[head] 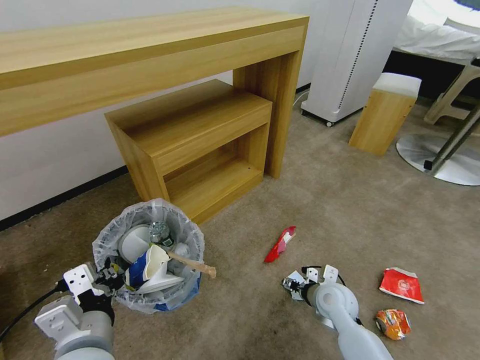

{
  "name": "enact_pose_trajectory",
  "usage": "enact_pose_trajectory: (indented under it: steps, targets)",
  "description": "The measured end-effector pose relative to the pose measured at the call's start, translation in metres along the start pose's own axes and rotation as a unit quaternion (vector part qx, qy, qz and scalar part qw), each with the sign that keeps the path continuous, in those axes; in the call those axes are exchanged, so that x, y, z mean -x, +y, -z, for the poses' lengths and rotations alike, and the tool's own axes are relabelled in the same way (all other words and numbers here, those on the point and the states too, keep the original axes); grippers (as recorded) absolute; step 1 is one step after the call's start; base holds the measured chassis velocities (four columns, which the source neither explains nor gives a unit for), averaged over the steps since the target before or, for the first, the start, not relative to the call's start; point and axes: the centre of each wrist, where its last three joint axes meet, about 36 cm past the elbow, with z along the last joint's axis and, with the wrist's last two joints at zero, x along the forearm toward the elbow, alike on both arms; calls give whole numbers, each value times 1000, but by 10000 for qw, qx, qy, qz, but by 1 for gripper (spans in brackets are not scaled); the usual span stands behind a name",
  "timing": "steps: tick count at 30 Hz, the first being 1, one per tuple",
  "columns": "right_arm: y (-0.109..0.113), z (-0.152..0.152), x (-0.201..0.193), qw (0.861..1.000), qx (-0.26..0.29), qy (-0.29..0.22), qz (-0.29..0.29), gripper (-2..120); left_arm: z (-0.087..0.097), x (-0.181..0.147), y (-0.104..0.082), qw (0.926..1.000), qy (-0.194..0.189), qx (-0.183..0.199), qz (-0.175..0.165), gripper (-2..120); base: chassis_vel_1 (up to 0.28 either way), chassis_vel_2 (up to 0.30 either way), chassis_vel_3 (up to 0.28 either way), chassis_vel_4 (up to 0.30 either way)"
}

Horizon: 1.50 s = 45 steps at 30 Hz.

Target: Pick up the trash bin and place the garbage on the floor into it.

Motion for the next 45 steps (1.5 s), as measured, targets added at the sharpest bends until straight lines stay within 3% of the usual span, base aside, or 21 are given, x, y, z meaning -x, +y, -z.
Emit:
enact_pose_trajectory:
  steps: [5,12,23,31,34,35,37,45]
  targets:
    - [-9,-2,1,9994,316,94,-54,100,1,0,-3,10000,-13,-34,-52,1,0,0,0,0]
    - [-20,3,11,9981,605,6,-118,100,1,0,-3,10000,-9,-34,-61,1,0,0,0,0]
    - [-20,12,29,9981,582,-130,-180,100,-2,-1,0,10000,41,9,-21,1,0,0,0,0]
    - [-31,7,38,9980,529,-76,-328,86,-2,-2,0,10000,51,-4,-26,1,0,0,0,0]
    - [-35,6,42,9979,530,-52,-380,88,-3,-2,-1,10000,53,-8,-27,1,0,0,0,0]
    - [-36,7,44,9978,528,-46,-397,96,-3,-2,-1,10000,54,-9,-29,1,0,0,0,0]
    - [-37,8,46,9978,513,-46,-420,99,-3,-2,-1,10000,54,-10,-26,1,0,0,0,0]
    - [-38,10,52,9980,422,-41,-461,99,-3,-2,-1,10000,59,-22,-21,1,0,0,0,0]
